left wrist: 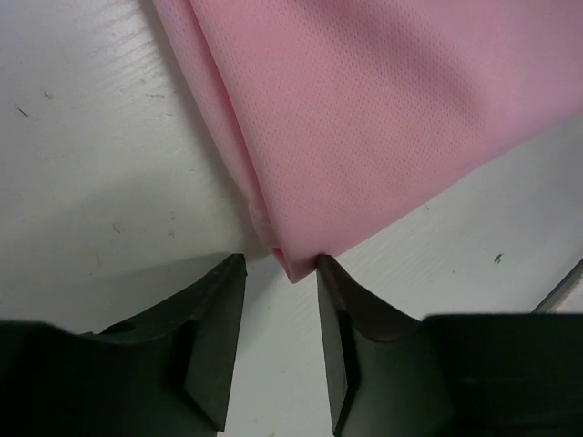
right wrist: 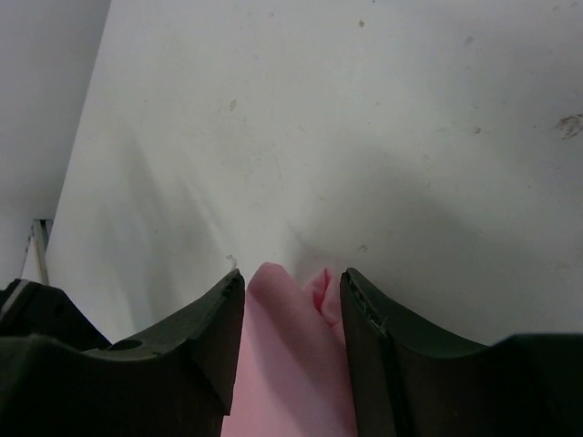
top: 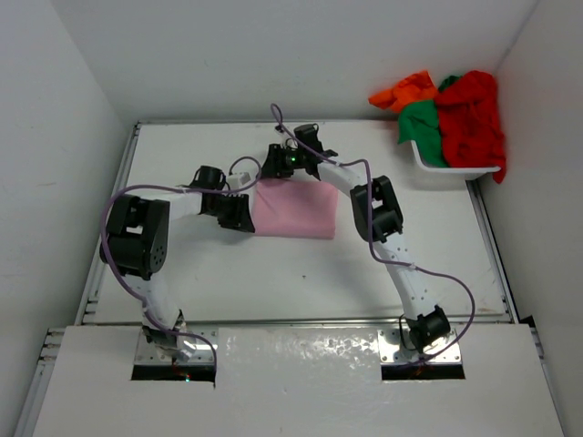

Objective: Fold and stack the t-shirts
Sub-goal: Smooth out wrinkles on the folded tshirt

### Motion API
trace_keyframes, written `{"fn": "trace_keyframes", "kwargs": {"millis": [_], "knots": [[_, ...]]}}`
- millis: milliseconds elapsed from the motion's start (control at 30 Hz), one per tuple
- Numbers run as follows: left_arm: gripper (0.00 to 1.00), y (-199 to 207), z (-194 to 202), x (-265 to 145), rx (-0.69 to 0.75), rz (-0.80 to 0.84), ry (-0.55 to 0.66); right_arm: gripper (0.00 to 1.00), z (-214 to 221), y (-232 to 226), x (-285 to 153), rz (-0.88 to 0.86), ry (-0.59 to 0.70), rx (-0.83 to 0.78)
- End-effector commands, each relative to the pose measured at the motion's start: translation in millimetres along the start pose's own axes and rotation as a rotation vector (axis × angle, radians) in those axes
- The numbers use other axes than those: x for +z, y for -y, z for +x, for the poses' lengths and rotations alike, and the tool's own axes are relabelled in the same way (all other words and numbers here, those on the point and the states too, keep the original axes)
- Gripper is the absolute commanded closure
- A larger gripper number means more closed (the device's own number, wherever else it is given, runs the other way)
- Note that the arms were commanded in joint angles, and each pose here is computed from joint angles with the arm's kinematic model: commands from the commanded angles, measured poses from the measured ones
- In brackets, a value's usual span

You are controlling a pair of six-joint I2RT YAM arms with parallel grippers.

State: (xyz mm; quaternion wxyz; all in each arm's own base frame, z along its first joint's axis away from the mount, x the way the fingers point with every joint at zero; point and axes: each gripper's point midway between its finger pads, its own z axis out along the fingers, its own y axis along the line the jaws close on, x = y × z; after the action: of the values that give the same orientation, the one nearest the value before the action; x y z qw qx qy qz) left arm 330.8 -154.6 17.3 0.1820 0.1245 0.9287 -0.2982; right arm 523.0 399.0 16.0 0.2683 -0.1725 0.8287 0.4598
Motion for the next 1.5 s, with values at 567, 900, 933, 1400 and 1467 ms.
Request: {"fn": "trace_keyframes", "kwargs": {"millis": [567,900,933,1400,1467], "knots": [[1.0,-3,14,-4,0.03,-0.024,-0.046,0.98,-27,-13,-12,-0.016,0.085,-0.026],[0.95,-5,20,-7,0.057,-0.029,-0.062,0.83,-40,-15,-13,-0.038,0.127,-0.021],[0.88,-4,18,-7,0.057,-0.029,-0.066,0.78,-39,-15,-13,-0.038,0.126,-0.02],[0.44,25,-61,-66,0.21,-0.06,0.093,0.43,-132,-35,-112,0.148,0.306,-0.125],[0.44,27,-81,-71,0.214,-0.081,0.138,0.46,-130,-20,-135,0.282,0.296,-0.114]]}}
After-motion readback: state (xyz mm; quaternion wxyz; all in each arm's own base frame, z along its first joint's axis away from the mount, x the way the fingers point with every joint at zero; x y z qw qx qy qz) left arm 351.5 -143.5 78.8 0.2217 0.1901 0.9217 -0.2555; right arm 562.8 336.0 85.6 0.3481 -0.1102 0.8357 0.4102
